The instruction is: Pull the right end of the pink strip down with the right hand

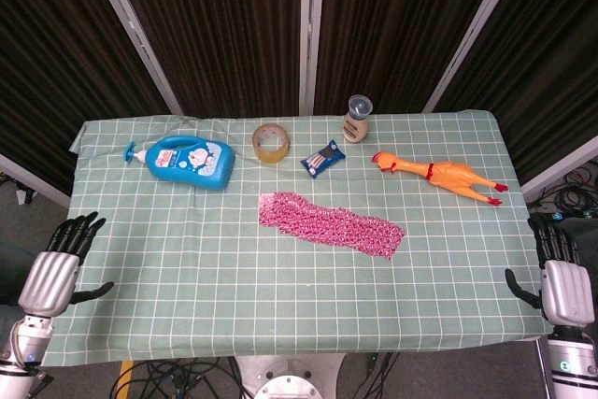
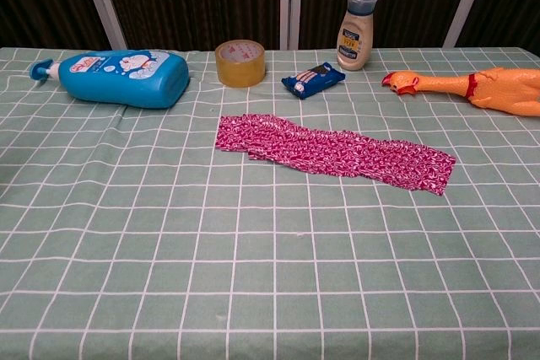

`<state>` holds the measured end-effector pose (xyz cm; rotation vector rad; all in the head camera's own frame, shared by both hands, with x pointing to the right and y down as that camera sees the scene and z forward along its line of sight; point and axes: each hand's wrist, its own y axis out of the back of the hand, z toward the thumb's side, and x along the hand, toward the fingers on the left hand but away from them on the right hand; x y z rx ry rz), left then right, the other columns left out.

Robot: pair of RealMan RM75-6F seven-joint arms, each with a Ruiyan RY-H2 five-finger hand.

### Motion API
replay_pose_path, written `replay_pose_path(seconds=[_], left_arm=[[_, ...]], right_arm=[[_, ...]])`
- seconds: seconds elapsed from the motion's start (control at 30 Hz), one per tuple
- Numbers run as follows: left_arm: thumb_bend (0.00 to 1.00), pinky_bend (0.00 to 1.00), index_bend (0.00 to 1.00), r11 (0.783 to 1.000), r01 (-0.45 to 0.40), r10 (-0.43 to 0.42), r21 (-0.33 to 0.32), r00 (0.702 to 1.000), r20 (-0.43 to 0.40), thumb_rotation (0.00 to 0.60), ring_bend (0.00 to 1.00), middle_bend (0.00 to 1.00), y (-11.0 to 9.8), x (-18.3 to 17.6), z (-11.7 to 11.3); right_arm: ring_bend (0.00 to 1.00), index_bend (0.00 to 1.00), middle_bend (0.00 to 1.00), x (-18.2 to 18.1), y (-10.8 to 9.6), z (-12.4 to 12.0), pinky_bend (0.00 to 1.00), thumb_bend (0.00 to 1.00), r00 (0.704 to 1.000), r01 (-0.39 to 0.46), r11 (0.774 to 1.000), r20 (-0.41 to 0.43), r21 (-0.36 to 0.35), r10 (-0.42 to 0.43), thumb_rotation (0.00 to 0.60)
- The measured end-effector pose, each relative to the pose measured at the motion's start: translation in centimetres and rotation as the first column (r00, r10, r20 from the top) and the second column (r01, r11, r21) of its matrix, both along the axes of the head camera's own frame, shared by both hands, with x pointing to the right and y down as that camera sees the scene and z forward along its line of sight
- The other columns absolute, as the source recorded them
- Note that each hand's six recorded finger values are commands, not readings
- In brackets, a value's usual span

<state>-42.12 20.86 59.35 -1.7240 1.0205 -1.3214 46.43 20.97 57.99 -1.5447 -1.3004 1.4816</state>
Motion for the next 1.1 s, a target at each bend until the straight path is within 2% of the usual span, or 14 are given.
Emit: replay_pose_path(seconds=[0.4, 0.47, 0.5, 0.6, 0.63, 0.67, 0.7, 0.73, 0.77, 0.8, 0.87, 0.93, 1.0, 1.1], left_arm=[[0.09, 0.08, 0.03, 1.000, -0.021, 0.021, 0.007, 1.000, 0.016, 0.600, 0.00, 0.02, -0.3, 0.2, 0.0], [0.09, 0.08, 0.03, 1.000, -0.023, 0.023, 0.010, 0.999, 0.022, 0.600, 0.00, 0.02, -0.3, 0.1, -0.1], [0.09, 0.08, 0.03, 1.000, -0.023, 0.023, 0.009, 0.999, 0.022, 0.600, 0.00, 0.02, -0.2, 0.1, -0.1], [0.09, 0.08, 0.03, 1.000, -0.020, 0.020, 0.008, 1.000, 0.022, 0.600, 0.00, 0.02, 0.1, 0.0, -0.1], [0.09, 0.08, 0.03, 1.000, -0.017, 0.017, 0.008, 1.000, 0.020, 0.600, 0.00, 0.02, 0.2, -0.1, 0.0], [0.09, 0.08, 0.03, 1.000, -0.013, 0.013, 0.007, 1.000, 0.018, 0.600, 0.00, 0.02, 0.3, -0.2, 0.1], [0.09, 0.08, 0.03, 1.000, -0.009, 0.009, 0.005, 1.000, 0.015, 0.600, 0.00, 0.02, 0.4, -0.3, 0.1], [0.09, 0.08, 0.03, 1.000, -0.005, 0.005, 0.003, 1.000, 0.014, 0.600, 0.00, 0.02, 0.5, -0.4, 0.3], [0.09, 0.08, 0.03, 1.000, -0.004, 0.004, 0.001, 1.000, 0.015, 0.600, 0.00, 0.02, 0.6, -0.5, 0.4], [0.09, 0.08, 0.03, 1.000, -0.003, 0.003, -0.001, 1.000, 0.017, 0.600, 0.00, 0.02, 0.7, -0.6, 0.5], [0.09, 0.08, 0.03, 1.000, 0.001, -0.001, -0.004, 1.000, 0.018, 0.600, 0.00, 0.02, 0.8, -0.9, 0.6], [0.09, 0.08, 0.03, 1.000, 0.006, -0.006, -0.006, 1.000, 0.016, 0.600, 0.00, 0.02, 0.8, -1.1, 0.6], [0.09, 0.08, 0.03, 1.000, 0.009, -0.009, -0.007, 1.000, 0.018, 0.600, 0.00, 0.02, 0.9, -1.3, 0.6], [0.09, 0.08, 0.03, 1.000, 0.012, -0.012, -0.012, 1.000, 0.023, 0.600, 0.00, 0.02, 1.1, -1.5, 0.7]], right_arm=[[0.00, 0.00, 0.00, -0.4, -0.4, -0.3, 0.00, 0.24, 1.000, 0.004, 1.000, 0.005, 0.016, -0.004, 0.600], [0.00, 0.00, 0.00, -0.5, -0.4, -0.2, 0.00, 0.28, 1.000, 0.007, 1.000, 0.004, 0.017, -0.007, 0.600], [0.00, 0.00, 0.00, -0.6, -0.4, -0.2, 0.00, 0.37, 1.000, 0.012, 1.000, 0.002, 0.014, -0.012, 0.600], [0.00, 0.00, 0.00, -1.0, -0.5, -0.1, 0.00, 0.86, 0.999, 0.036, 0.999, -0.008, 0.005, -0.036, 0.600], [0.01, 0.00, 0.01, -1.0, -0.5, 0.0, 0.04, 0.97, 0.999, 0.042, 0.999, -0.016, 0.003, -0.042, 0.600], [0.05, 0.00, 0.03, -1.0, -0.6, 0.0, 0.13, 1.00, 0.999, 0.047, 0.999, -0.026, 0.002, -0.047, 0.600], [0.14, 0.00, 0.06, -1.0, -0.7, 0.0, 0.26, 1.00, 0.998, 0.054, 0.999, -0.042, 0.001, -0.053, 0.600], [0.30, 0.00, 0.18, -1.1, -0.8, 0.1, 0.44, 0.99, 0.997, 0.059, 0.998, -0.053, 0.002, -0.059, 0.600], [0.38, 0.00, 0.28, -1.1, -0.8, 0.1, 0.52, 0.95, 0.996, 0.063, 0.998, -0.061, 0.002, -0.063, 0.600], [0.50, 0.00, 0.46, -1.2, -0.8, 0.1, 0.58, 0.87, 0.996, 0.067, 0.998, -0.063, 0.002, -0.067, 0.600], [0.64, 0.02, 0.67, -1.4, -0.9, 0.3, 0.65, 0.83, 0.997, 0.066, 0.998, -0.045, 0.007, -0.065, 0.600], [0.73, 0.08, 0.79, -1.5, -1.0, 0.4, 0.71, 0.92, 0.998, 0.057, 0.998, -0.013, 0.014, -0.057, 0.600], [0.76, 0.12, 0.83, -1.6, -1.1, 0.6, 0.73, 0.96, 0.999, 0.054, 0.998, 0.004, 0.018, -0.054, 0.600], [0.78, 0.14, 0.86, -2.1, -1.1, 1.3, 0.73, 1.00, 0.997, 0.076, 0.997, -0.025, 0.003, -0.076, 0.600]])
